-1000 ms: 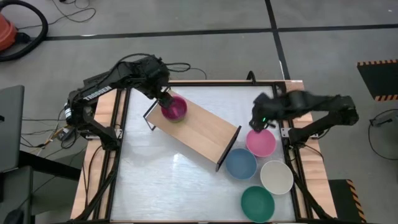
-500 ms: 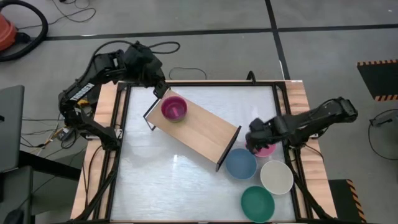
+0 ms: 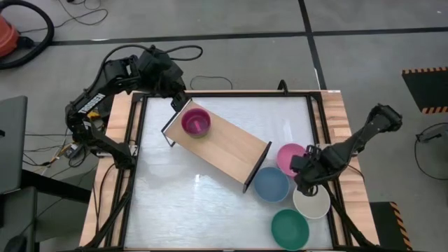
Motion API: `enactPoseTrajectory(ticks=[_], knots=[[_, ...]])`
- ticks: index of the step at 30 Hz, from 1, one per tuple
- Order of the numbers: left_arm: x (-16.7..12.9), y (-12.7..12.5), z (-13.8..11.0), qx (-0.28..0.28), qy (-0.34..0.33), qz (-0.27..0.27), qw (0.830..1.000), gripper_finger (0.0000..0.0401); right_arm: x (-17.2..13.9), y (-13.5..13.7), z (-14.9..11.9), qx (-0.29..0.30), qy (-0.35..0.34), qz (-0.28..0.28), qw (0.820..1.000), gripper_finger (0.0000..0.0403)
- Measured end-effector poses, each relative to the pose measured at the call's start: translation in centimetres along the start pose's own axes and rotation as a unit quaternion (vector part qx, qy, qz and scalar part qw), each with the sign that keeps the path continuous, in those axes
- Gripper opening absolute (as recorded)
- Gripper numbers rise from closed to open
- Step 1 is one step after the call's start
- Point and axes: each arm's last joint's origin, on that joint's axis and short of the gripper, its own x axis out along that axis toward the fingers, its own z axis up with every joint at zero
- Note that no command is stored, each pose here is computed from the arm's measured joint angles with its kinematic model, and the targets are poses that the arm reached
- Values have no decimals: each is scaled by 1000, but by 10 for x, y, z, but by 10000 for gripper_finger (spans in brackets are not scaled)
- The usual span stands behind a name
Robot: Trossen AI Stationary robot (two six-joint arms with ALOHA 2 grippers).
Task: Place and stack bowls onto a shelf
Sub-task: Put the large pink bowl on the shelf
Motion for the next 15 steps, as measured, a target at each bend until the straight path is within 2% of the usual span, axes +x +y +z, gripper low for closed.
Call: enactPoseTrajectory(ticks=[6, 11, 15], knots=[[0, 0, 0, 3, 0, 0, 1000, 231, 25, 2, -3, 8, 13, 15, 1000, 269], [0, 0, 0, 8, 0, 4, 1000, 231, 35, 1, -3, 14, 19, -1, 1000, 269], [0, 1, 0, 9, -2, 16, 1000, 231, 47, 4, -1, -6, 15, 15, 1000, 261]])
